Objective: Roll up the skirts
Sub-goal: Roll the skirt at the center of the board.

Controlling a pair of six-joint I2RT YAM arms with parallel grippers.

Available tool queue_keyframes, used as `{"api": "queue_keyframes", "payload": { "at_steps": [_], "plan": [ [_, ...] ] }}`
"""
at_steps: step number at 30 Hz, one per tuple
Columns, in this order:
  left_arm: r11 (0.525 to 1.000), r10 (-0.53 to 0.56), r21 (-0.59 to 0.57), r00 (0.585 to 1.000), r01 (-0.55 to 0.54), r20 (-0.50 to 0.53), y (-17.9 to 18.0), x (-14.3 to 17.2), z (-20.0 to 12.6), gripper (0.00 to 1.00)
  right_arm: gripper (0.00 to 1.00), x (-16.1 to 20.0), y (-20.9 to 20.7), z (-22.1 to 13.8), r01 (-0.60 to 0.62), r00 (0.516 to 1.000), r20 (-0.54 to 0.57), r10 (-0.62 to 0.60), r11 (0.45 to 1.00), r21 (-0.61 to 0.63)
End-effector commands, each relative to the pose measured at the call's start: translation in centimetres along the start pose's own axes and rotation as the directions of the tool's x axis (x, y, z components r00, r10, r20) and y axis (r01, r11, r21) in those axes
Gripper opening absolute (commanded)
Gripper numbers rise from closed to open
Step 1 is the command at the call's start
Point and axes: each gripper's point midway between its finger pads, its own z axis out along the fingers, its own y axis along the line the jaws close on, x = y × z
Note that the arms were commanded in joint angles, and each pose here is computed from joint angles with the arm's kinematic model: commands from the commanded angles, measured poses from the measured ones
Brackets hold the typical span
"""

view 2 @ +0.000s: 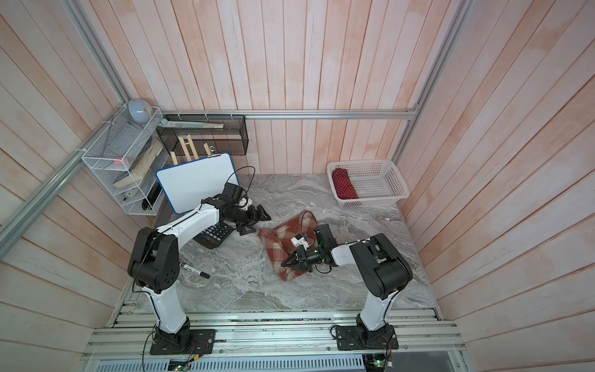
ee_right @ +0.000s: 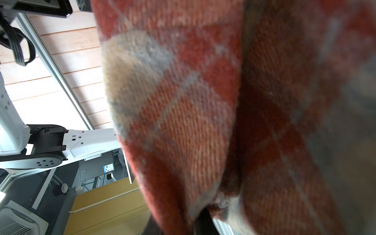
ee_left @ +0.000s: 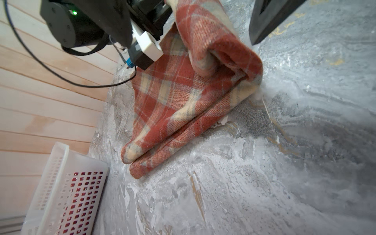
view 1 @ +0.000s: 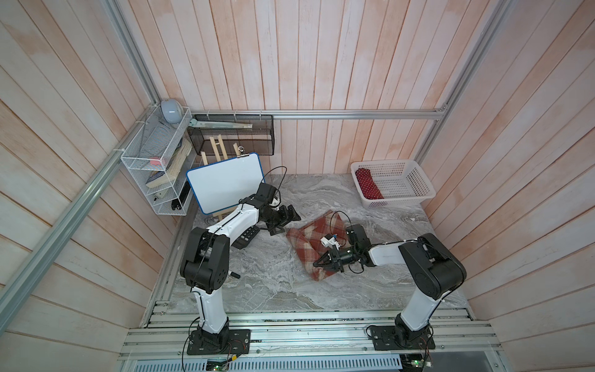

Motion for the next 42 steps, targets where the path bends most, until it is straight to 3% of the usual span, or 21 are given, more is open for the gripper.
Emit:
{"api": "queue_keyframes", "payload": {
  "at_steps": [1,4,7,10,14,16,18,19,29,35,38,42],
  "plan": [
    [1.0,0.01,-0.007,0.998,-0.01,-0.06,0.8,1.7,1.2,0.78,0.04,-0.4,-1.5,-0.4,-0.06,0.998,0.028,0.059,0.998,0.017],
    [0.999,-0.009,0.032,0.998,0.011,-0.062,0.6,2.3,1.2,0.52,0.04,-0.5,-2.2,-0.6,-0.076,0.996,0.043,0.074,0.996,0.041],
    [0.999,-0.013,0.04,0.999,0.015,-0.049,0.3,2.3,0.8,0.52,0.04,-0.6,-2.7,-0.7,-0.091,0.995,0.052,0.088,0.995,0.048],
    [0.999,-0.022,0.032,0.998,0.024,-0.053,0.4,2.6,0.6,0.61,0.04,-0.6,-3.2,-0.7,-0.104,0.993,0.058,0.101,0.993,0.061],
    [0.998,-0.03,0.047,0.997,0.033,-0.065,0.3,2.7,1.3,0.55,0.04,-0.7,-3.5,-0.7,-0.103,0.994,0.054,0.099,0.992,0.076],
    [0.998,-0.031,0.058,0.997,0.035,-0.071,0.1,2.6,1.7,0.42,0.04,-0.7,-3.4,-0.7,-0.101,0.994,0.054,0.097,0.992,0.076],
    [0.996,-0.04,0.076,0.996,0.045,-0.076,-0.1,2.4,2.1,0.12,0.04,-0.6,-3.4,-0.8,-0.104,0.993,0.054,0.101,0.992,0.075],
    [0.995,-0.043,0.085,0.996,0.05,-0.079,-0.2,2.4,2.3,0.02,0.04,-0.6,-3.4,-0.8,-0.106,0.993,0.055,0.102,0.992,0.074],
    [0.995,-0.066,0.068,0.99,0.075,-0.128,0.0,2.6,4.9,0.0,0.05,-0.9,-3.7,-1.0,-0.121,0.99,0.079,0.114,0.988,0.092],
    [0.995,-0.093,0.011,0.984,0.096,-0.151,1.8,2.8,6.9,0.0,0.28,-1.3,-3.5,-1.6,-0.106,0.99,0.109,0.089,0.982,0.159],
    [0.995,-0.102,-0.006,0.98,0.102,-0.171,2.2,2.9,7.8,0.0,0.59,-2.0,-2.7,-2.6,-0.063,0.987,0.157,0.024,0.968,0.245],
    [0.996,-0.089,-0.024,0.98,0.086,-0.178,2.1,2.8,8.4,0.0,0.64,-3.4,-0.3,-4.8,0.007,0.967,0.231,-0.104,0.923,0.385]
  ]
}}
